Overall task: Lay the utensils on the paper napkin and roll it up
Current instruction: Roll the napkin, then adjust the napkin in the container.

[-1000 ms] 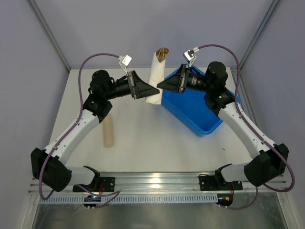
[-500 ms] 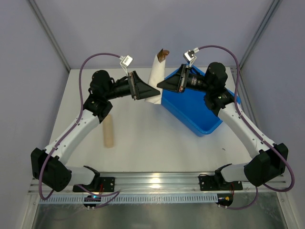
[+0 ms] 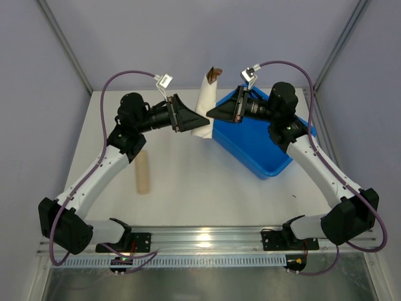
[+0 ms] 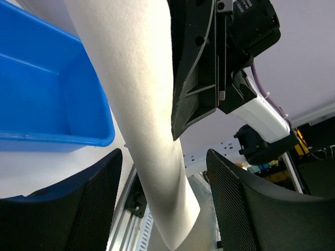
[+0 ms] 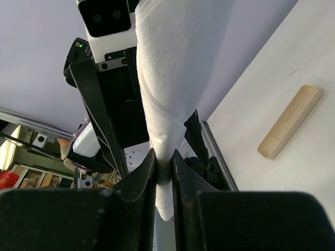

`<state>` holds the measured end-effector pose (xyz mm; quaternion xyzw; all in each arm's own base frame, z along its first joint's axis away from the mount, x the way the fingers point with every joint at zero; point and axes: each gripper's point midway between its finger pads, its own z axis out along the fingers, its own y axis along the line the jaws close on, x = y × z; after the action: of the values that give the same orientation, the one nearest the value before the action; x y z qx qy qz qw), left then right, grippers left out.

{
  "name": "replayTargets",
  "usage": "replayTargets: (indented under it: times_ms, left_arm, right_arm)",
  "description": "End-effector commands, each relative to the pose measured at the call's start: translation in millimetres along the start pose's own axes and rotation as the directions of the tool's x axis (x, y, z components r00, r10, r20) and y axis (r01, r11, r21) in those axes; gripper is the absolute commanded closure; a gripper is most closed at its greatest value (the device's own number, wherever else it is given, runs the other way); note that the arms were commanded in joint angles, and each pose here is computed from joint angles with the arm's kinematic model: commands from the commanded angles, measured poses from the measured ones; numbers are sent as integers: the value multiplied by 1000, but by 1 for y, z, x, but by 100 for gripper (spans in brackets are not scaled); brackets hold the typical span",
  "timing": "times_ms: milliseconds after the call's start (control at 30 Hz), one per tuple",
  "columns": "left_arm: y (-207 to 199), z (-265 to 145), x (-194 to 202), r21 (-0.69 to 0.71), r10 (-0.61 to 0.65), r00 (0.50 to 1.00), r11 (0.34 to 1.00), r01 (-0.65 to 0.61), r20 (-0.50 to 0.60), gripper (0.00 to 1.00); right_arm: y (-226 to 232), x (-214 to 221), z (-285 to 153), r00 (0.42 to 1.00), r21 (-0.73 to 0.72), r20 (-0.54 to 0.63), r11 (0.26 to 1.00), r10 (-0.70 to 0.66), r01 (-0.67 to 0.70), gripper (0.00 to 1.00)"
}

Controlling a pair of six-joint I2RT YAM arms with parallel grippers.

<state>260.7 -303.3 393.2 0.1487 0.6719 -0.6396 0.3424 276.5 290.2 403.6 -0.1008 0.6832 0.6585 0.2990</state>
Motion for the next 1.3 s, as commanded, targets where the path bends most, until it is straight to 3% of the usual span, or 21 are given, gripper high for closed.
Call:
replayTargets:
  times_ms: [0,233,300,533,633,967,1267]
  left_arm:
    - [-5,-15,-6,-42,53,998,998,-52,42,33]
    - [18,-42,-2,-205,62,996,978,-47,65,32]
    - [23,-55,-4,-279,113,990,956,-87,80,32]
    - [53,-110,-2,-578,131,989,813,-70,64,33]
    - [51,-126,2,-640,133,990,764,-81,35,33]
    - [43,-144,11,-675,162,987,728,-118,1,34]
    - [38,-162,21,-697,229,972,688,-202,-56,33]
  right_arm:
    - [25,-9,-7,994,-28,33,994,-103,104,97]
    - [10,-5,-10,994,59,13,993,-104,103,96]
    - [7,-6,-12,993,88,10,990,-115,114,97]
    - [-35,-18,-40,989,298,4,944,-151,143,96]
    - [-60,-22,-58,986,389,-17,907,-166,159,97]
    - [-116,-52,-105,952,633,-152,714,-264,299,97]
    - [-166,-40,-144,905,746,-331,513,-268,424,97]
